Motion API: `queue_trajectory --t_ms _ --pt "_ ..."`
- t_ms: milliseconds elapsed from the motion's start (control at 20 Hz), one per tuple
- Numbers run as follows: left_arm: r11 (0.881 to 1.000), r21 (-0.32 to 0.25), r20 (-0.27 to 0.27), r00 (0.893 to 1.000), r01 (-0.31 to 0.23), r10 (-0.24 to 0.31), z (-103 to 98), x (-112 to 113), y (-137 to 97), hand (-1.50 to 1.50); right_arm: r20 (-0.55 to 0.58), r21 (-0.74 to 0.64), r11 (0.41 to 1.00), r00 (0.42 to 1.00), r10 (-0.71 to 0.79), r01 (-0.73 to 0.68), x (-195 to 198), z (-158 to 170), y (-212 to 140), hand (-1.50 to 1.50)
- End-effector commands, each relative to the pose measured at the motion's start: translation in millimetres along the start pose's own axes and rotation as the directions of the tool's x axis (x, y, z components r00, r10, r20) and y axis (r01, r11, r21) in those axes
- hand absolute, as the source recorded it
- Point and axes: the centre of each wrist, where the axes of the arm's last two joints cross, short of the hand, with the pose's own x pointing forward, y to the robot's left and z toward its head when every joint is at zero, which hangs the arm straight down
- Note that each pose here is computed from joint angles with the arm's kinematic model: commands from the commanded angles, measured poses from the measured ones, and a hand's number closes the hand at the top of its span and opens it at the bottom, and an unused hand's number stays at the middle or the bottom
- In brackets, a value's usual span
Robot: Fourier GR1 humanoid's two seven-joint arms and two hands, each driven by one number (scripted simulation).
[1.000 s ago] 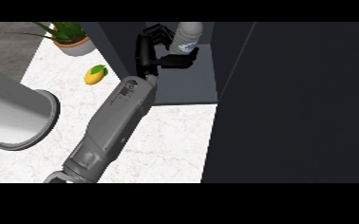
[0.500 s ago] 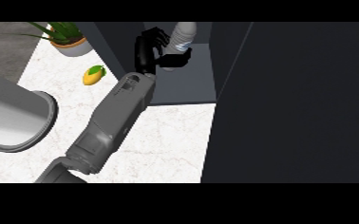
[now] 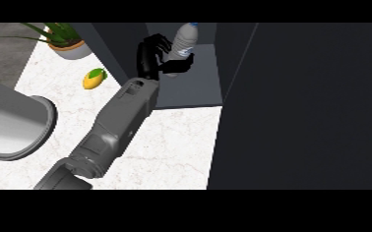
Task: Pick up the bottled water, place it into the cabinet and close the cabinet
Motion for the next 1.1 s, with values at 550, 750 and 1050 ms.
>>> queue_trajectory --t_ms 550,750,1050 --pt "0.967 0.065 -0.013 0.969 0.245 -0.245 3 -29 15 -1.50 0.049 0.019 1.000 0.999 -0.020 0.020 17 2 -3 -1.50" --pt "0.968 0.078 -0.017 0.971 0.238 -0.238 0 -30 19 -1.50 0.037 0.017 1.000 0.999 -0.002 0.001 8 9 0 -1.50" --pt "0.991 0.015 0.043 0.990 0.133 -0.133 9 -26 7 -1.50 0.034 0.019 1.000 0.999 -0.018 0.017 10 2 -4 -1.50"
